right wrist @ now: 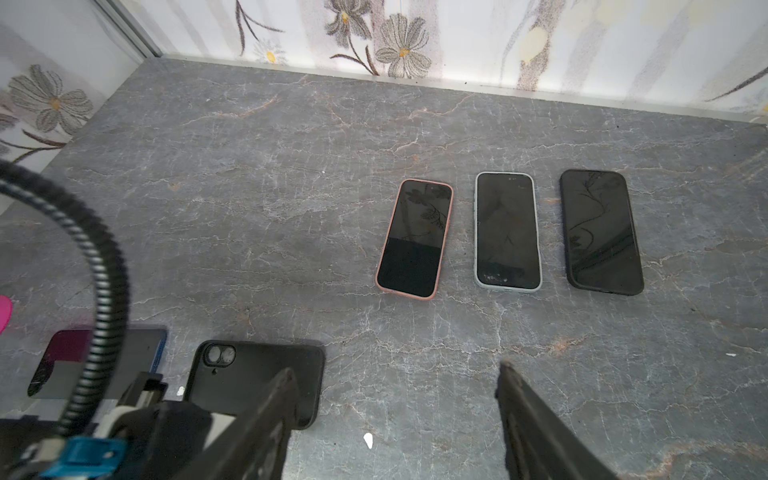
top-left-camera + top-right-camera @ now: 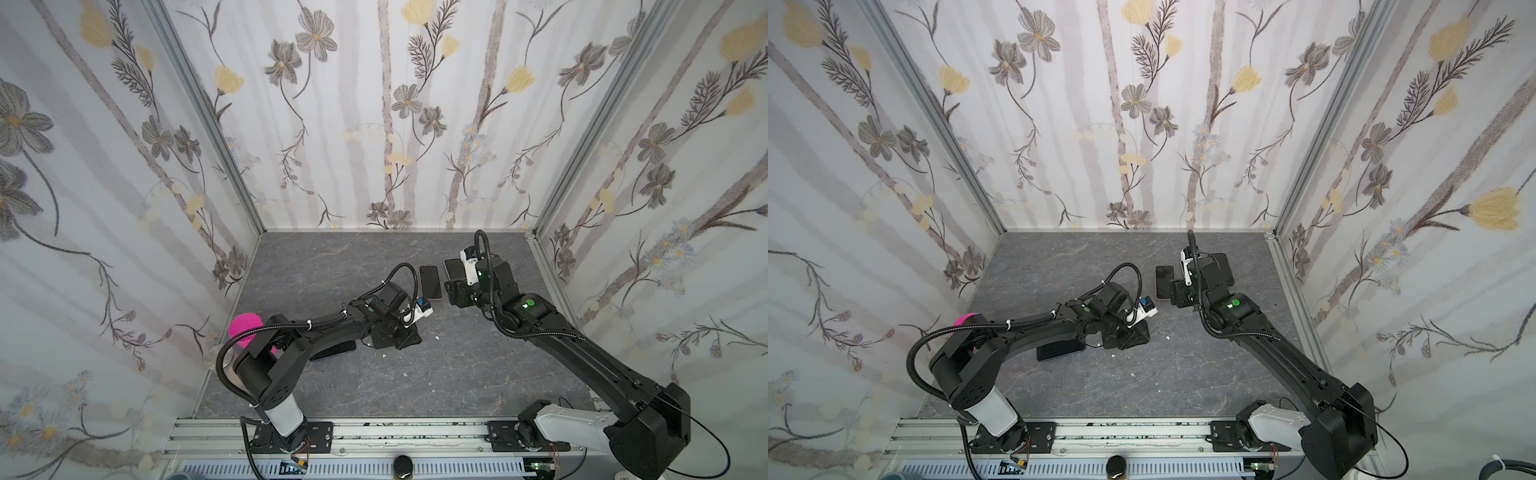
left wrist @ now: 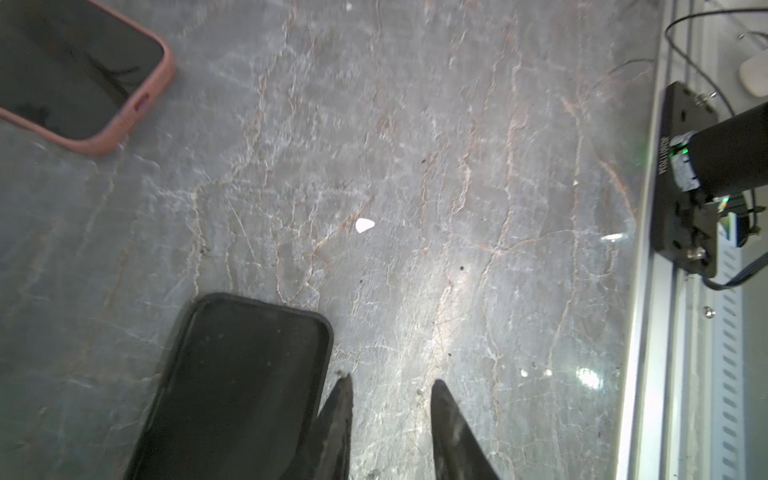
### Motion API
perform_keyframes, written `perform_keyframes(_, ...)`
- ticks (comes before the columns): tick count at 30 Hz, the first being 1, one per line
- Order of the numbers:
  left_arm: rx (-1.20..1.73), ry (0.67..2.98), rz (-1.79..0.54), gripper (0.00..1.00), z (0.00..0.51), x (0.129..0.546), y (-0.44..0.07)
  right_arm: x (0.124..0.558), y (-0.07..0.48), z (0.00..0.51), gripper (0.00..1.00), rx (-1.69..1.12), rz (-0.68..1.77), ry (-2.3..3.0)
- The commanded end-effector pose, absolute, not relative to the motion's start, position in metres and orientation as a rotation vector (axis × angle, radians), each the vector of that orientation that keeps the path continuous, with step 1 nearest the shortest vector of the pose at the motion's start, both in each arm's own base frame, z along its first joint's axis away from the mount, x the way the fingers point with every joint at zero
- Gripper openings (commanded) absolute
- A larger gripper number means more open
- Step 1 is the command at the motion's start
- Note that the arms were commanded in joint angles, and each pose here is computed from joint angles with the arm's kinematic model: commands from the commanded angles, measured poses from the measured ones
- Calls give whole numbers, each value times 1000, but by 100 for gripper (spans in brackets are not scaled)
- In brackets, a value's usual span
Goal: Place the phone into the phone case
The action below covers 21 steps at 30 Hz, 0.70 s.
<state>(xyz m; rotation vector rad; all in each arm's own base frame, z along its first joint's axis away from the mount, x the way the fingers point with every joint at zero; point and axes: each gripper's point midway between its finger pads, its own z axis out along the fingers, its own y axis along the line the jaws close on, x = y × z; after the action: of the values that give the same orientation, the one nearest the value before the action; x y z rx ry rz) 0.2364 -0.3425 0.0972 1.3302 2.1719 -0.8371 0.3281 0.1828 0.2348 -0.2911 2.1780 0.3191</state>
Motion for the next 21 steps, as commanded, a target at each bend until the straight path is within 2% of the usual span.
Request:
perform_keyframes(1,1298,2077,-841,36,127,239,-343,319,208,258,75,-425,432,2049)
perform_keyframes(5,1083,2067,-744,45,166,260,-328,286,244,288,82,-687,538,1831)
perform_keyframes(9,873,2064,-701,50,197,270,-310,262,258,312,88,-819,559,1637)
perform_keyframes(12,700,2034,-645,55,221,275,-286,251,258,334,100,-828,586,1503)
perform_keyframes(14,536,2011,-562,67,236,283,-258,245,260,342,100,-832,610,1441)
perform_keyframes(18,242,1958,-408,81,253,295,-197,247,263,343,100,-802,645,1419)
perform_keyframes(21,69,1964,-342,82,252,299,-157,244,274,340,100,-836,702,1419)
